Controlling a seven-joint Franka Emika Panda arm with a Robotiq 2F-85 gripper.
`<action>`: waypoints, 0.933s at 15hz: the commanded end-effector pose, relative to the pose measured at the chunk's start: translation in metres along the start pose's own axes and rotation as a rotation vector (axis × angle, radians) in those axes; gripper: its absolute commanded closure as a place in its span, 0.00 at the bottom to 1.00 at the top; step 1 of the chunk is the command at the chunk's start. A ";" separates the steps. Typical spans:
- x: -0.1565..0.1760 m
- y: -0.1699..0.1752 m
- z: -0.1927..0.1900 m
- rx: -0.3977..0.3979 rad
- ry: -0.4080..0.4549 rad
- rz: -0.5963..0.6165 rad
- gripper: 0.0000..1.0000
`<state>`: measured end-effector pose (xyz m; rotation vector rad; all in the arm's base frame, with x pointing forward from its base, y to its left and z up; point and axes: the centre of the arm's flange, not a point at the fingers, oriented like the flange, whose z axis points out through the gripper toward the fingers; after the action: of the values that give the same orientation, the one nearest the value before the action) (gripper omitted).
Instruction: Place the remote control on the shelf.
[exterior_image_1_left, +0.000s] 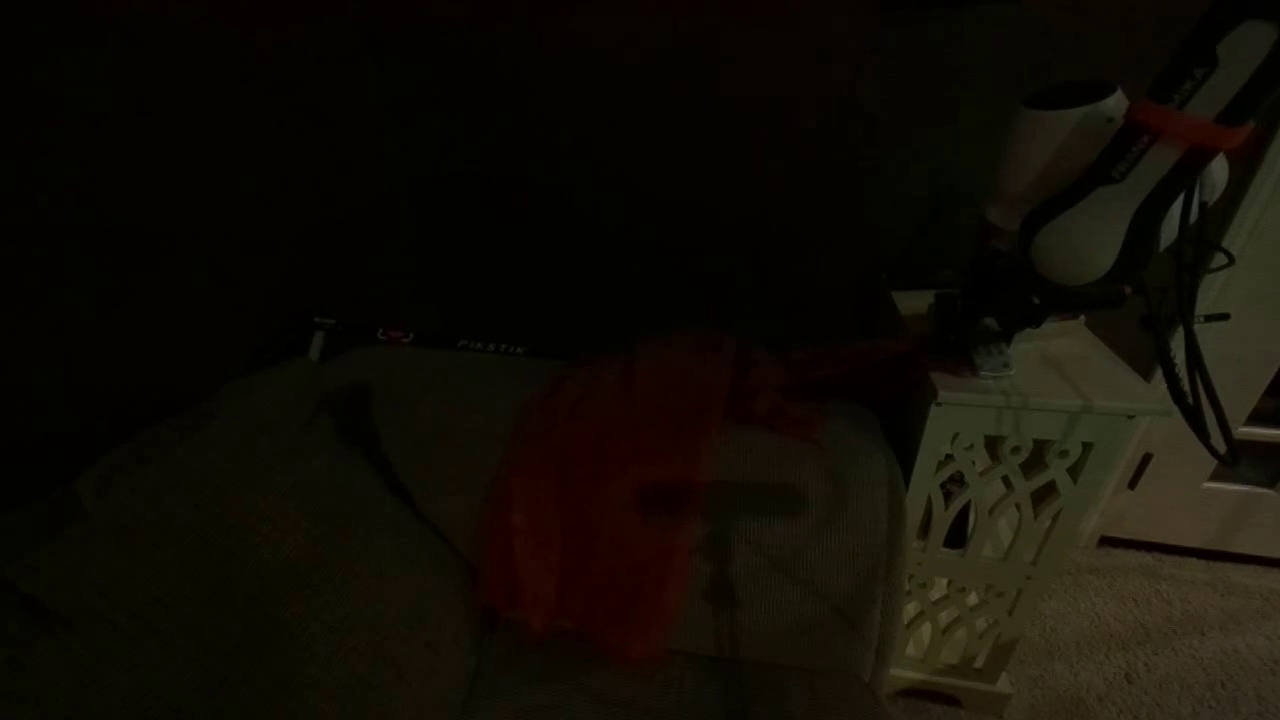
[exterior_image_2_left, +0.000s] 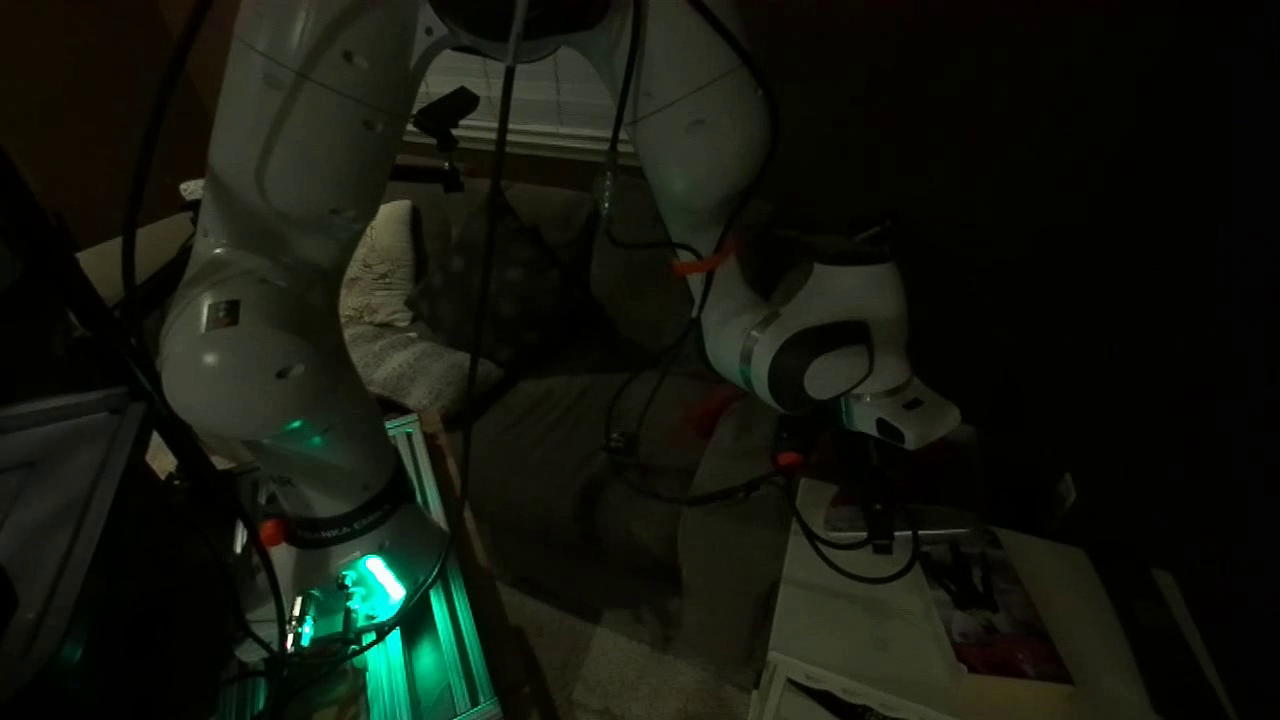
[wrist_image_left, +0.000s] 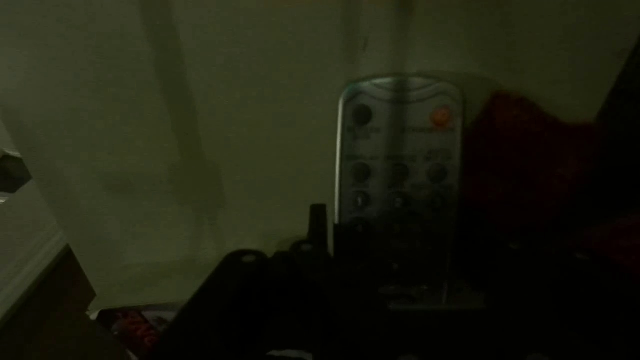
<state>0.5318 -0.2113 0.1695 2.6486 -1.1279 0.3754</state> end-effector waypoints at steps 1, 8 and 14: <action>0.001 -0.001 0.008 -0.039 -0.001 -0.015 0.06; -0.007 -0.015 -0.055 -0.016 -0.048 0.058 0.00; -0.011 -0.046 -0.097 0.101 -0.041 0.032 0.00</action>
<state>0.5501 -0.1616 0.2338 2.6756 -1.1730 0.3980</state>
